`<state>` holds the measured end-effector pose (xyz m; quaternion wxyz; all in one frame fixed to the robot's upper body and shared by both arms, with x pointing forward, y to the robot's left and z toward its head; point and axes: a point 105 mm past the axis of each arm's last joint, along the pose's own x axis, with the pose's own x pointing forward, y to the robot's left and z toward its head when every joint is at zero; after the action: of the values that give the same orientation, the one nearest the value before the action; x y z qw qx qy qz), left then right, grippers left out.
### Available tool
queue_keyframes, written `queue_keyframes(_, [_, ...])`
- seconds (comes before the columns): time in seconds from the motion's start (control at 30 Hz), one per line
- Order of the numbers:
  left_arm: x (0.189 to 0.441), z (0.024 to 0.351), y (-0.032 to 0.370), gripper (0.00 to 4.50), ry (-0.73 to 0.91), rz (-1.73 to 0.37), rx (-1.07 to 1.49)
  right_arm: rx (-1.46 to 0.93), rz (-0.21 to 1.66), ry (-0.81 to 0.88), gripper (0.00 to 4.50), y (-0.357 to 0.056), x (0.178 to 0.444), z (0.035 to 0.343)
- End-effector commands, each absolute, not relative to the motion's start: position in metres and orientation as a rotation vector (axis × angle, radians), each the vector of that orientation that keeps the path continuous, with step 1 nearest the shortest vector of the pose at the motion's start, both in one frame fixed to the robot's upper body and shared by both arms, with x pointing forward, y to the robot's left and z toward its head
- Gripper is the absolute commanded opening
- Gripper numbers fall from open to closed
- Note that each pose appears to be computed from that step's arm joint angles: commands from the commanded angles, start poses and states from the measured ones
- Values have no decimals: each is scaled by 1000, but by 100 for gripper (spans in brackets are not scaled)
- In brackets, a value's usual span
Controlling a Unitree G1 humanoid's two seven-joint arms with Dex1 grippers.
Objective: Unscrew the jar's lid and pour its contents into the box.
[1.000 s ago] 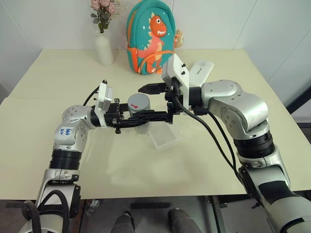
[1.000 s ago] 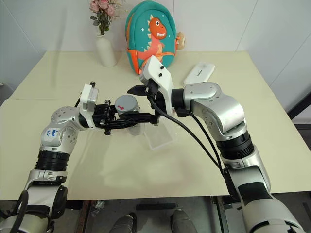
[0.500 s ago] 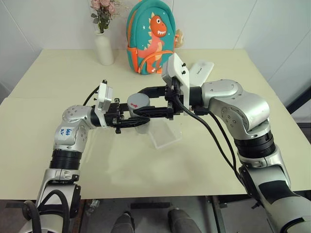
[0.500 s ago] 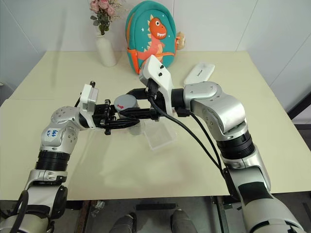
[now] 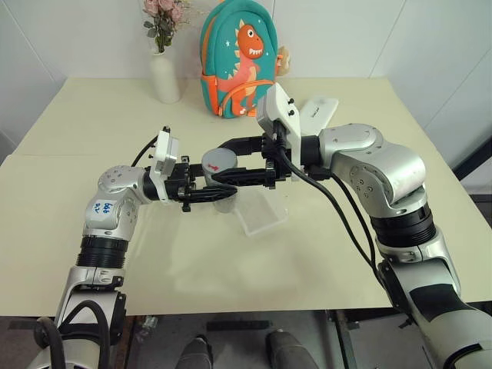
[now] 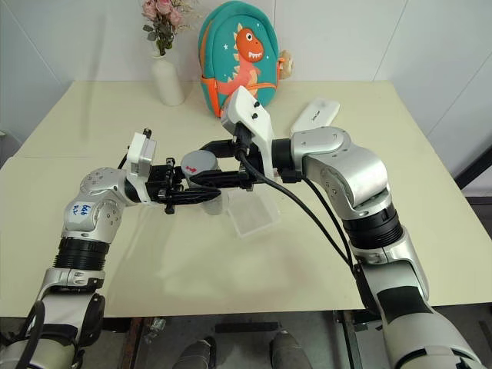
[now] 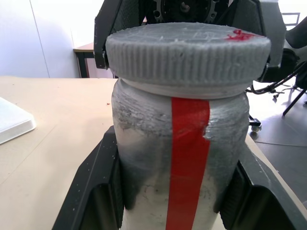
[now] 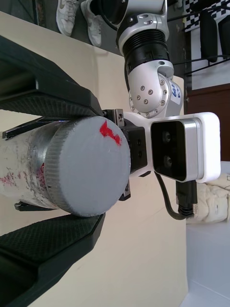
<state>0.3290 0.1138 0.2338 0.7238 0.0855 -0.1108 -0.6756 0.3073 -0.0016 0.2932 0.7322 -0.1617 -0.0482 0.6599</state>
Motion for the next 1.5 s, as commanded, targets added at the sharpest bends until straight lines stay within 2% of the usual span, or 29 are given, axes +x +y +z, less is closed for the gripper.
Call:
queue_keyframes(0.03, [326,224,114,200,-183,-1523,208,-404,1410,-323,253,-12,298,340])
queue_keyframes(0.7, [321,214,113,200,-69,-1569,185,-442,1399,-455,253,-13,302,361])
queue_keyframes(1.5, [321,214,109,200,-94,-1552,190,-410,1414,-453,253,-7,303,350])
